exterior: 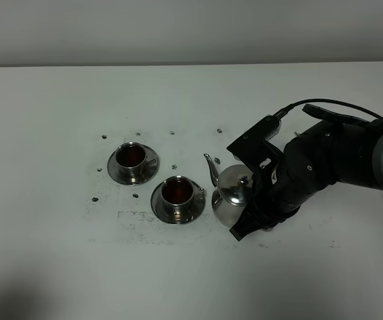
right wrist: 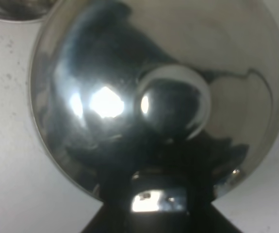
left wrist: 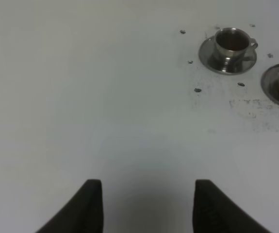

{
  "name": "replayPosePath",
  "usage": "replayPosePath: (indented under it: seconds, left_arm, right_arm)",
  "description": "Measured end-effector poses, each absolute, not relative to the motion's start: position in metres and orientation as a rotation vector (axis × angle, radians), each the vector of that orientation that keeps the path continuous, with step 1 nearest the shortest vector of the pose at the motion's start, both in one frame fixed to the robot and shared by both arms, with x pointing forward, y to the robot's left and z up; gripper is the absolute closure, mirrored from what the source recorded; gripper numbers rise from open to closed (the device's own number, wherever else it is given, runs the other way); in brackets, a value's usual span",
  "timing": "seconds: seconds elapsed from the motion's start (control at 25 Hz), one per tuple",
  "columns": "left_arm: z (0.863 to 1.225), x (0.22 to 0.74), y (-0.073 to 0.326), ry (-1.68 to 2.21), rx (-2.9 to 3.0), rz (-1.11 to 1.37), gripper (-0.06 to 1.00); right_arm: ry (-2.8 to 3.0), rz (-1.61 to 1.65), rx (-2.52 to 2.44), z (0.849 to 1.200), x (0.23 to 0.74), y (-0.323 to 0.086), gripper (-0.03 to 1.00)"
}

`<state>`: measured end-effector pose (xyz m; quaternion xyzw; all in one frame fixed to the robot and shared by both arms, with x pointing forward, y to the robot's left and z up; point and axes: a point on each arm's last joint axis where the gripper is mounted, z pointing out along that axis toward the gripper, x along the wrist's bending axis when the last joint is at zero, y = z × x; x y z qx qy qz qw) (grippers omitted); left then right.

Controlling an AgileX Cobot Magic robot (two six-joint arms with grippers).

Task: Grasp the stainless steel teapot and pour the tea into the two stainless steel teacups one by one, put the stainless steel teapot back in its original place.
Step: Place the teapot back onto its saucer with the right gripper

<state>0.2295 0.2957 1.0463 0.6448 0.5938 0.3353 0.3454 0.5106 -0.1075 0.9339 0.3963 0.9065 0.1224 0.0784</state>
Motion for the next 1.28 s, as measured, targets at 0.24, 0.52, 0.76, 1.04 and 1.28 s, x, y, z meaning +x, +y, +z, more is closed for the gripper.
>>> replayPosePath:
  seconds: [0.24, 0.52, 0.76, 1.04, 1.28]
  left_arm:
    - [1.046, 0.229, 0.296, 1.541, 1.674, 0.87, 0.53]
    - [1.046, 0.229, 0.296, 1.541, 1.674, 0.87, 0.53]
    - [1.046, 0.229, 0.296, 1.541, 1.674, 0.87, 0.53]
    - [1.046, 0.229, 0.296, 1.541, 1.674, 0.87, 0.53]
    - [1.046, 0.229, 0.296, 1.541, 1.674, 0.87, 0.53]
  right_arm:
    - [2.647, 0.445, 1.205, 0.961, 0.512, -0.119, 0.76]
    - [2.479, 0.444, 1.392, 0.982, 0.535, -0.175, 0.76]
    - [2.359, 0.432, 1.529, 0.982, 0.55, -0.214, 0.76]
    - [2.358, 0.371, 1.598, 0.966, 0.57, -0.223, 0.76]
    - [2.379, 0.339, 1.609, 0.954, 0.591, -0.218, 0.76]
